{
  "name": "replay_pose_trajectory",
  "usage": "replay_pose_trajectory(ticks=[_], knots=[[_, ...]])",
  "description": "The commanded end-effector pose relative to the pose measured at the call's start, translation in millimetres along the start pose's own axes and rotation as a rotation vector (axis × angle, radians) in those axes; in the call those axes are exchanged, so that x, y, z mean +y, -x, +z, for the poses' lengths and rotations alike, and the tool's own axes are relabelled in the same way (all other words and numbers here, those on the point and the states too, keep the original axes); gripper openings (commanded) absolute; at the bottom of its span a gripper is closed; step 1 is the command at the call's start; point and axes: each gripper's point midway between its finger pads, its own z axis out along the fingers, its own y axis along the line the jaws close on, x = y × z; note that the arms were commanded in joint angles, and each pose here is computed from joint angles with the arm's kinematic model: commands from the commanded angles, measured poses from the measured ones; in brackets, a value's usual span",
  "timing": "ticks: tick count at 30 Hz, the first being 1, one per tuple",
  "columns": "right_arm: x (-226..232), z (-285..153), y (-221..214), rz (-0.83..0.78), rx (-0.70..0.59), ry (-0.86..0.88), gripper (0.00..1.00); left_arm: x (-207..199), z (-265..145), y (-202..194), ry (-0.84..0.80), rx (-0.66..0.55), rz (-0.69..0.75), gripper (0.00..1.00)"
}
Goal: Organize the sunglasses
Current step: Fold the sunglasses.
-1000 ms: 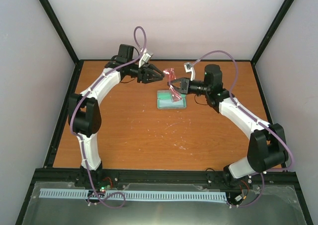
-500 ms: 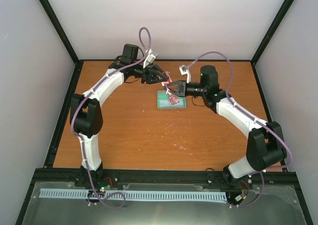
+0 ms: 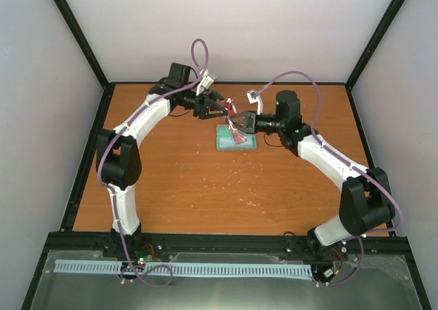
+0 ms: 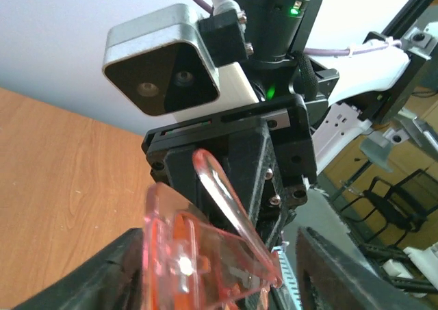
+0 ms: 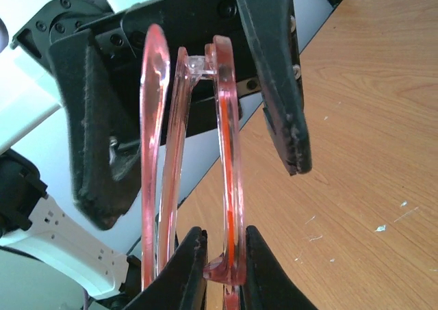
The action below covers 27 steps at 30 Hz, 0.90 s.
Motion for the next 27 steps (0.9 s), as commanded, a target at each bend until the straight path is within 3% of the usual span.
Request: replay_pose_trajectory(ticks=[1,4,9,11,19,24,27], knots=[[6.5,-10.3,12.3,-0.019,-0.064,-0.007,0.10,6.1,-10.6,5.8,0.033,-0.008,0.057,0.67],[7.9,-14.2,13.8,-0.022,-0.080,-0.007,0.10,10.6,-24.5,6.1,0.049,-0.026,0.045,0.71],[11.0,-13.9,15.1,-0.023,-0.080,0.012,0.10,13.8,-32.3,8.1,0.064,-0.034,0.056,0.41],[13.3,-13.3,17.1,-0.028,-0.083,0.025,0.10,14.3,-31.9,8.9,0.060,-0.035,0.059,0.36],[12.7,-12.1,17.4,-0.026,-0.076,0.027,0.11,13.6,-27.0,16.1,0.046,-0.033,0.071,0.49],[11.4,-10.6,18.1,-0.028,-0.073,0.023,0.12,11.0,-21.2,16.0,0.032,-0.028,0.074,0.45],[11.0,-10.0,18.9,-0.030,-0.072,0.023,0.12,10.3,-17.2,16.3,0.031,-0.023,0.077,0.37]])
